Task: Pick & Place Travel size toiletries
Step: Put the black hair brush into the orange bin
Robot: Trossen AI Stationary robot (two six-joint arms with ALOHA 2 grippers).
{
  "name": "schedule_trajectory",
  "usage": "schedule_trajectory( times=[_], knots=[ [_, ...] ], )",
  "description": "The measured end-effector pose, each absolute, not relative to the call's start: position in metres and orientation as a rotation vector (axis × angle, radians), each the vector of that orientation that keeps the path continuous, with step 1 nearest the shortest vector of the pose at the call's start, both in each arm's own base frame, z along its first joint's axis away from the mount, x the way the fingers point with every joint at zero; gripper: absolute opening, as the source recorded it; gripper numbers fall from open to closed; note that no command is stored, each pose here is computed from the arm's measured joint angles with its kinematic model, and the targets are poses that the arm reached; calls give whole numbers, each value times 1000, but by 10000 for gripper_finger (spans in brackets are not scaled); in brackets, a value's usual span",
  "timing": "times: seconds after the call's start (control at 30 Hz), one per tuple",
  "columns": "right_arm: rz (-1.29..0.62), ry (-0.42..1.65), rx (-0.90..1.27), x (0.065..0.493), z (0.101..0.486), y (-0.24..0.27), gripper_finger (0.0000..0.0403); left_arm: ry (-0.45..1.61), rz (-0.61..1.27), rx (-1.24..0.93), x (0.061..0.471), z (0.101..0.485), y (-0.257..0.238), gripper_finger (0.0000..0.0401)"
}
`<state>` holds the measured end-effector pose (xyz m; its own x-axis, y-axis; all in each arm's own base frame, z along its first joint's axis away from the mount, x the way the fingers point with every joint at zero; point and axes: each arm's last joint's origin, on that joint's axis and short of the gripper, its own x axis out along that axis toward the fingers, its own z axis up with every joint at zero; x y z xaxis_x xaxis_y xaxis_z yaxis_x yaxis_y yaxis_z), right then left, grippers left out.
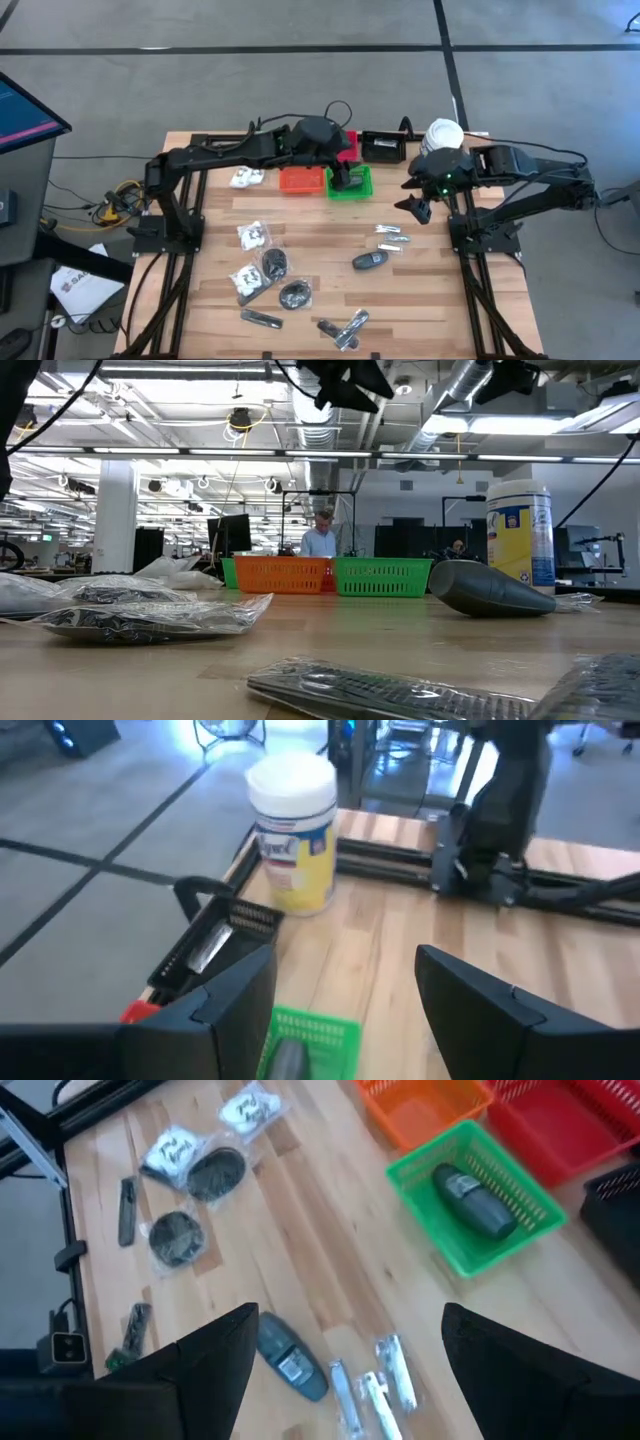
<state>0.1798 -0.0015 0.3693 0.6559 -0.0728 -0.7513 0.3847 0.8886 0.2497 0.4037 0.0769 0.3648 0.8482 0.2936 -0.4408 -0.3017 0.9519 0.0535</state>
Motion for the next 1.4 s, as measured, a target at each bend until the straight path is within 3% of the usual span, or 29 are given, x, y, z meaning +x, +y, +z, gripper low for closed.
schedule_trajectory(
  times=[0.37, 0.63, 1.4],
  knots=[
    [-265, 928, 455, 219, 346, 16, 306, 521, 235, 1, 383, 381, 42, 231],
    [-266, 888, 522, 251, 333, 25, 306, 579, 170, -17, 355, 383, 13, 231],
    [-180, 631, 755, 302, 330, 45, 306, 453, 153, -446, 224, 315, -29, 231]
  ],
)
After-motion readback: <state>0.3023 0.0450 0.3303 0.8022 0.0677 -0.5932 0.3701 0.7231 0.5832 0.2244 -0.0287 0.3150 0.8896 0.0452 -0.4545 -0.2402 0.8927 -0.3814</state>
